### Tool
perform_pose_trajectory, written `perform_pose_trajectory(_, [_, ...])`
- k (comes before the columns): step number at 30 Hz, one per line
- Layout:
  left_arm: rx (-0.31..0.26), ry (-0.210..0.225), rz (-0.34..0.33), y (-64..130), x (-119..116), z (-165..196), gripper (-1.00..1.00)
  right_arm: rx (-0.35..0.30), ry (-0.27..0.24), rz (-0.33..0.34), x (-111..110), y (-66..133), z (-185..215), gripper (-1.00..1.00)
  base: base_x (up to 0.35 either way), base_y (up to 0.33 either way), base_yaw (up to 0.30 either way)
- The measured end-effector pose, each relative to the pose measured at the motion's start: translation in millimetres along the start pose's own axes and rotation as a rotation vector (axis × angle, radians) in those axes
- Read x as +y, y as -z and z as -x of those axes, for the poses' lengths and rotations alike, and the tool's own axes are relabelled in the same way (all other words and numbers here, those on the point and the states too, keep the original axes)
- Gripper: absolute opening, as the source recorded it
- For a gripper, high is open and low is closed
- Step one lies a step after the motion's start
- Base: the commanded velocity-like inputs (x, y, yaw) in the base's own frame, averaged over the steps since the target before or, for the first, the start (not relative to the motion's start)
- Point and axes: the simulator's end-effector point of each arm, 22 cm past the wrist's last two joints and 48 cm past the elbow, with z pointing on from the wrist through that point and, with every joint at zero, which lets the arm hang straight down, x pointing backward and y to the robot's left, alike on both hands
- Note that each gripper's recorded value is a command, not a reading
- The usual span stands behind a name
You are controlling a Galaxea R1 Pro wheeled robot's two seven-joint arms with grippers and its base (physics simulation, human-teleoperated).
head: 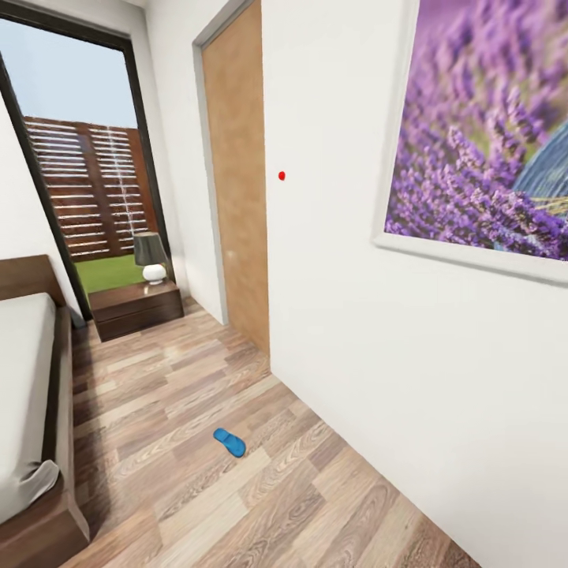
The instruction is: In the bedroom, move the book from the bed onto either nightstand, and place the two sandals side by side next to the bed.
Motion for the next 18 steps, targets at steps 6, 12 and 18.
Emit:
perform_pose_trajectory(6, [-0.012,0.0,0.001,0.0,0.5,2.4,1.0,0.0,0.0,0.0,0.0,0.0,0.1,1.0,0.001,0.065,-0.207])
perform_pose_trajectory(12, [-0.016,0.0,0.0,0.0,0.0,3.4,1.0,0.0,0.0,0.0,0.0,0.0,0.1,1.0,0.0,0.048,-0.074])
perform_pose_trajectory(18, [-0.018,0.0,0.0,0.1,0.2,3.8,1.0,0.0,0.0,0.0,0.0,0.0,0.1,1.0,0.0,0.016,-0.024])
